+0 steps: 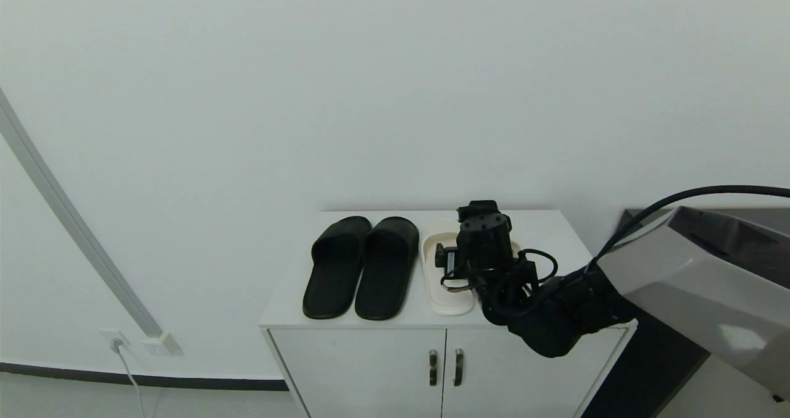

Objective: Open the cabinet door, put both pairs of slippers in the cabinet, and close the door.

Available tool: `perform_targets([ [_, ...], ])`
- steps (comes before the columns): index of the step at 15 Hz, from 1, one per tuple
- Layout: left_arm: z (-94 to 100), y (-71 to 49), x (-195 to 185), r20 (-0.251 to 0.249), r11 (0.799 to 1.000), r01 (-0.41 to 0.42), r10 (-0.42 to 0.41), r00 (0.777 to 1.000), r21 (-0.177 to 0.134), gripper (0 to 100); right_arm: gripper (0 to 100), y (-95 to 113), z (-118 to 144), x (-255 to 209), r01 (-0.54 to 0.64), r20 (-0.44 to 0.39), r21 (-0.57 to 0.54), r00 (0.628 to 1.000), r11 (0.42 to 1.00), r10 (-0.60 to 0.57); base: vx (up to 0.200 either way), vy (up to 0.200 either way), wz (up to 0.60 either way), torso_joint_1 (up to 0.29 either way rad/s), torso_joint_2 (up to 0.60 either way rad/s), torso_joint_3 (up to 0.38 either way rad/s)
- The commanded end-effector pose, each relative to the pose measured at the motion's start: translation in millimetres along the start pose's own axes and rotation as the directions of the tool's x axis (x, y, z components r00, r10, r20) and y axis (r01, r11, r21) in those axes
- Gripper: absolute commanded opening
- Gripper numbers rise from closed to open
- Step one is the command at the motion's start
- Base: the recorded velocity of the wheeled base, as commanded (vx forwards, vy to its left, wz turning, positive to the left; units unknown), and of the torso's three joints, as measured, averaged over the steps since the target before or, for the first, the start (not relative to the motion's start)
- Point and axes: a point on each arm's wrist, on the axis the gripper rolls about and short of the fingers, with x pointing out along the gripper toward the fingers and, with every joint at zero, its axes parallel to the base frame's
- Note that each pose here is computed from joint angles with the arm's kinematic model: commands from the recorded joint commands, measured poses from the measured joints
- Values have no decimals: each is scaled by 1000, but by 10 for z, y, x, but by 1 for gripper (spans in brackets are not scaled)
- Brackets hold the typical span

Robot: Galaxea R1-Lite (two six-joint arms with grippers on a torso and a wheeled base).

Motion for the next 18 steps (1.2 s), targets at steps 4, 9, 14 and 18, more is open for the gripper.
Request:
perform_targets([
  [4, 0, 0, 0, 0, 1000, -1, 1, 1000, 0, 0, 100, 1, -67, 179, 18, 2, 2, 1000, 1000, -18, 0, 0, 0, 0, 0, 0],
  [9, 0, 0, 0, 0, 1000, -1, 1, 1000, 0, 0, 100, -23, -58, 283, 34, 7, 3, 999, 999, -34, 0, 0, 0, 0, 0, 0],
  [14, 0, 0, 0, 0, 1000, -1, 1, 1000, 0, 0, 0, 8, -51, 326, 32, 17, -7, 999, 999, -31, 0, 0, 0, 0, 0, 0],
  [18, 0, 0, 0, 0, 1000, -1, 1, 1000, -2, 0, 0, 0, -20, 303, 32, 23, -12, 999, 999, -32, 0, 0, 0, 0, 0, 0],
])
